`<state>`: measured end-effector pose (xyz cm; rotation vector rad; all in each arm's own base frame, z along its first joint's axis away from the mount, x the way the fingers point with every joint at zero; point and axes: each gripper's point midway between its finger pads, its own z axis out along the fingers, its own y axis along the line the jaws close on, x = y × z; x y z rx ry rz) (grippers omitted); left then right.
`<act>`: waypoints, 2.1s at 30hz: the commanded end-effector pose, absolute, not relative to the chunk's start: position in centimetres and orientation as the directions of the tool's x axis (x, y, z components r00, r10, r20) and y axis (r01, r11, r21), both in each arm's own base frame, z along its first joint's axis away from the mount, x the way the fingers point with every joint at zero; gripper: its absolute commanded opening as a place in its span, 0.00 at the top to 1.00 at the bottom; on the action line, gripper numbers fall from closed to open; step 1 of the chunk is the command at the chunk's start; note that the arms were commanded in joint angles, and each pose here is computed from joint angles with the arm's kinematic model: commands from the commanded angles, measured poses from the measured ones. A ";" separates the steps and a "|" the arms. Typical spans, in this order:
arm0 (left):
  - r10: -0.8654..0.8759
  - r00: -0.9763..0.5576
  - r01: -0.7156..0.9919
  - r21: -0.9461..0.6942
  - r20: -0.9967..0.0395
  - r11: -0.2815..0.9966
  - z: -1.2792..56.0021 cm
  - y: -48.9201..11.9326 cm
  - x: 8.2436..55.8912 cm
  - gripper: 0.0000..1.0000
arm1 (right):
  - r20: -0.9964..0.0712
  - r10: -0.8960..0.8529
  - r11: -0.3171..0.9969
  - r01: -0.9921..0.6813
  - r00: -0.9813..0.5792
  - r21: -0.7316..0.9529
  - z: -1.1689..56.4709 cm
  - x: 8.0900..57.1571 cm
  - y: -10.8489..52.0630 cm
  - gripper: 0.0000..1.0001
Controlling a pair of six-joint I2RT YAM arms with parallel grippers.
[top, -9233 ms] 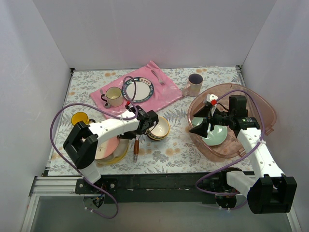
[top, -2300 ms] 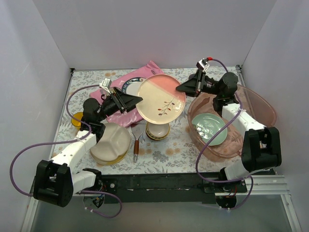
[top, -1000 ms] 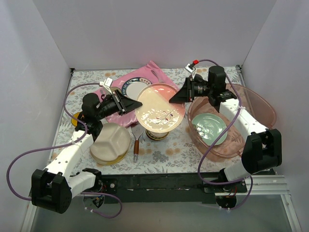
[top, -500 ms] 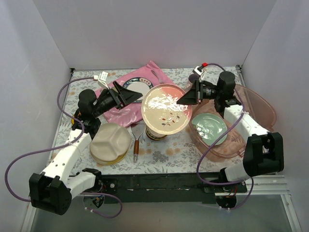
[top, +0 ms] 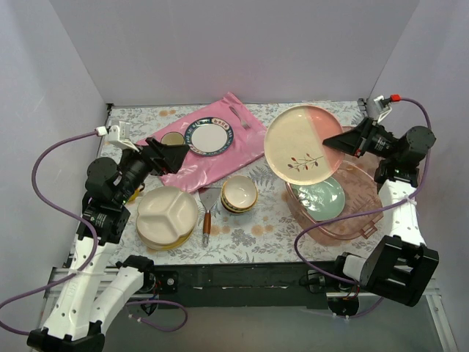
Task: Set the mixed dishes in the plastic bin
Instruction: Place the plate in the plastic bin.
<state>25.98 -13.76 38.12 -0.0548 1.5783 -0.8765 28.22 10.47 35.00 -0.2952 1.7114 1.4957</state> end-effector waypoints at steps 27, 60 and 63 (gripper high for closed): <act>-0.308 -0.271 0.295 -0.383 -0.912 0.875 25.1 -10.1 23.8 0.02 | -0.735 0.501 0.548 -0.490 -0.456 0.678 33.2 27.9 -4.9 0.99; -0.293 -0.305 0.280 -0.380 -0.906 0.882 23.8 -10.3 24.9 0.02 | -0.701 0.511 0.686 -0.255 -0.497 0.681 23.7 31.0 -5.6 0.99; -0.295 -0.304 0.284 -0.381 -0.906 0.880 23.9 -10.3 24.8 0.02 | -0.703 0.479 0.713 -0.234 -0.525 0.661 22.7 31.1 -4.8 0.99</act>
